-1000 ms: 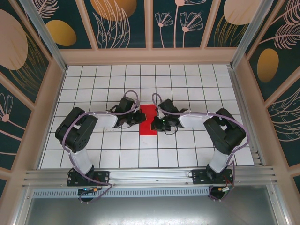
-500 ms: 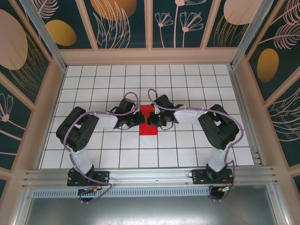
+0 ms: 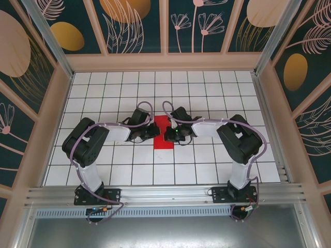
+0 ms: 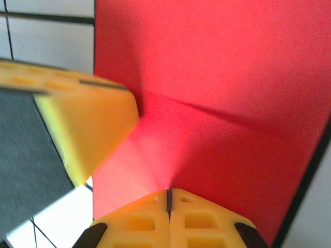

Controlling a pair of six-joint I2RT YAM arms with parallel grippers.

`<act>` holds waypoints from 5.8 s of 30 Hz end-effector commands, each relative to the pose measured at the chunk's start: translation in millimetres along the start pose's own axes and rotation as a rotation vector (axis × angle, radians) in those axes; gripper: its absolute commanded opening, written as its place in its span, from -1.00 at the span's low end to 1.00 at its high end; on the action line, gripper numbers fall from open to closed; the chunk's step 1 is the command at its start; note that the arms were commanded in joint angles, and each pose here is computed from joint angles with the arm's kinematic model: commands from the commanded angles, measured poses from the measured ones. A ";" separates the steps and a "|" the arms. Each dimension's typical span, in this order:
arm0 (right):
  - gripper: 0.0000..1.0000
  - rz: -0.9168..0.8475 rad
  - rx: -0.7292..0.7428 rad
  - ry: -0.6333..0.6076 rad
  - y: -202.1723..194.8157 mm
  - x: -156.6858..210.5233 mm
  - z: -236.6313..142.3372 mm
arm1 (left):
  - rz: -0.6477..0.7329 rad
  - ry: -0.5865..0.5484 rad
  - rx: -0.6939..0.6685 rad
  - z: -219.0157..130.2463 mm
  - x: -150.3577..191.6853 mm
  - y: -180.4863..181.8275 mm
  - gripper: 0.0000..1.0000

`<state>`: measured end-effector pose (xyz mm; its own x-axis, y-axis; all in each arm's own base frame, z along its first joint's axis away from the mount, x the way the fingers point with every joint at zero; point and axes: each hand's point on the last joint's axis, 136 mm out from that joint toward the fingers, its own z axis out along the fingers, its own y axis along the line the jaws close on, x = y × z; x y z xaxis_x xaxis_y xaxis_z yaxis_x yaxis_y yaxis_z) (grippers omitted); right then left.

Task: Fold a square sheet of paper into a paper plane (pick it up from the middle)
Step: Fold the triangle a second time at the center of the table, then turn over the paper at the center of the table, then move the paper to the center of the table.

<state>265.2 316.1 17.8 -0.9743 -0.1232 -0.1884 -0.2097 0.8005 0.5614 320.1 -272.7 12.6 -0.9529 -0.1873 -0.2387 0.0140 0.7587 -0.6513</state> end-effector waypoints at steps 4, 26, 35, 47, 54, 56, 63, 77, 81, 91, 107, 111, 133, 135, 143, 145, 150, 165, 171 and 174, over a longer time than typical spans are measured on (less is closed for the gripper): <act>-1.00 0.009 0.052 0.133 -24.0 55.7 -13.9 | -0.099 0.049 -0.245 7.8 27.5 68.4 -1.00; -0.01 0.051 -0.117 -0.328 5.3 -57.5 -86.5 | -0.024 -0.176 0.070 -46.1 -52.7 -55.0 0.34; -0.06 -0.069 -0.181 -0.224 8.1 -62.6 -55.2 | -0.092 -0.226 0.101 -60.4 -45.4 -39.8 0.85; -0.66 -0.064 -0.211 -0.179 -8.2 -64.5 -30.3 | -0.084 -0.201 0.173 -64.8 -28.6 -41.9 0.97; -0.83 -0.016 -0.265 -0.249 -17.8 -66.8 -49.4 | -0.092 -0.142 0.282 -56.0 -19.2 -53.5 0.67; -0.84 -0.007 -0.269 -0.251 -20.5 -65.8 -50.9 | -0.088 -0.127 0.307 -52.3 -17.8 -57.5 0.56; -0.85 0.004 -0.271 -0.249 -22.9 -63.4 -52.0 | -0.072 -0.082 0.314 -36.6 -15.0 -62.0 0.38; -0.76 0.059 -0.290 -0.232 -25.6 -63.1 -57.5 | -0.015 -0.030 0.332 -7.3 -10.6 -64.9 0.13; -0.28 0.074 -0.289 -0.257 -19.1 -67.8 -75.3 | 0.018 -0.027 0.327 -1.8 -10.8 -63.9 -0.13; 0.40 0.136 -0.157 -0.453 -25.9 -80.7 -147.4 | 0.121 -0.099 0.280 -3.5 -21.4 -61.9 -0.61; 0.61 0.199 0.058 -0.682 -49.1 -89.1 -207.1 | 0.282 -0.247 -0.311 -117.3 -60.1 -33.1 -0.82; 0.62 0.229 0.069 -0.702 -54.5 -91.4 -206.3 | 0.291 -0.322 -0.539 -159.6 -77.9 -19.6 -0.82; 0.60 0.376 0.225 -0.748 -104.9 -88.6 -216.3 | 0.549 -0.276 -1.235 -54.3 -76.7 21.0 -0.87; 0.60 0.394 0.234 -0.755 -112.1 -85.6 -220.0 | 0.562 -0.233 -1.162 -29.7 -66.0 13.2 -0.85; 0.59 0.431 0.231 -0.753 -126.4 -76.8 -223.6 | 0.522 -0.151 -0.967 6.7 -49.8 -7.8 -0.66; 0.59 0.436 0.227 -0.748 -128.2 -75.5 -222.6 | 0.517 -0.127 -0.914 12.3 -47.2 -16.2 -0.59; 0.59 0.433 0.212 -0.737 -128.1 -75.5 -220.3 | 0.509 -0.068 -0.605 22.4 -38.7 -77.2 -0.34; 0.47 0.316 0.065 -0.634 -80.4 -95.9 -198.7 | 0.339 -0.267 -0.075 -95.3 -77.9 -170.7 0.67; 0.07 0.165 -0.047 -0.468 0.1 -102.8 -130.8 | 0.175 -0.338 -0.231 -113.9 -83.2 -76.8 0.95; -0.14 0.102 -0.070 -0.358 34.8 -98.1 -81.0 | 0.110 -0.339 -0.287 -117.5 -71.3 -41.1 0.97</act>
<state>352.3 264.9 125.8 -0.8747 0.2522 -0.4140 -0.0658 0.7843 0.6169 357.0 -232.1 141.9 -0.8178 -0.1860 -0.5446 0.0421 0.9245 -0.3789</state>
